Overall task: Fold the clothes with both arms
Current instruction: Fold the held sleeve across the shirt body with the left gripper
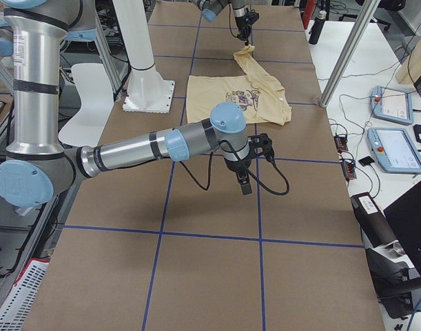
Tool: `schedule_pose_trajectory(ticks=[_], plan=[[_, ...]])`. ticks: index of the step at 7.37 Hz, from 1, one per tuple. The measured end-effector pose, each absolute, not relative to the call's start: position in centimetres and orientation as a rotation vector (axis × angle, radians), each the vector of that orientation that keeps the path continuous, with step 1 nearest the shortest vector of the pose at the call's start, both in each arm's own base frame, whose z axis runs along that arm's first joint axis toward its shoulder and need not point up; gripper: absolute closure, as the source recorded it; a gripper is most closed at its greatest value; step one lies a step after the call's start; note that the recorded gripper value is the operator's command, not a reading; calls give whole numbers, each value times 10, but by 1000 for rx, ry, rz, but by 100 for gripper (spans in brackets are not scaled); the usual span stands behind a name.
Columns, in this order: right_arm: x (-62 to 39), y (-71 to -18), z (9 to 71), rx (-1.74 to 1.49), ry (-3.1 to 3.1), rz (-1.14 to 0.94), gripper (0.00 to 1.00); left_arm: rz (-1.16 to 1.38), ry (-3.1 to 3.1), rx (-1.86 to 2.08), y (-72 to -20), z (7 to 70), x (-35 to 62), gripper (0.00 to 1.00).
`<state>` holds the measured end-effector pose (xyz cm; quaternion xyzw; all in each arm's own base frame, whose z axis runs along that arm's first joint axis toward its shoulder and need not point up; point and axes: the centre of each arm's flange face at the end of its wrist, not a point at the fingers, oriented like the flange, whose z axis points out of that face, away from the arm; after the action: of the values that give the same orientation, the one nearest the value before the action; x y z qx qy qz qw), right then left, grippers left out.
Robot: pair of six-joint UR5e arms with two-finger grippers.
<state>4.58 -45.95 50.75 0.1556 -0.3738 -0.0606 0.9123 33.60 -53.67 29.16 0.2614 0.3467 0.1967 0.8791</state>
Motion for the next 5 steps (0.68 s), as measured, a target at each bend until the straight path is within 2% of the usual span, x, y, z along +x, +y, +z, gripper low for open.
schedule_pose_trajectory(ticks=[2, 5], plan=[[46, -459, 508, 320, -772, -123, 0, 366, 708, 536, -568, 180, 361, 100], [46, -459, 508, 319, -772, -122, 0, 241, 727, 442, -620, 52, 440, 100]])
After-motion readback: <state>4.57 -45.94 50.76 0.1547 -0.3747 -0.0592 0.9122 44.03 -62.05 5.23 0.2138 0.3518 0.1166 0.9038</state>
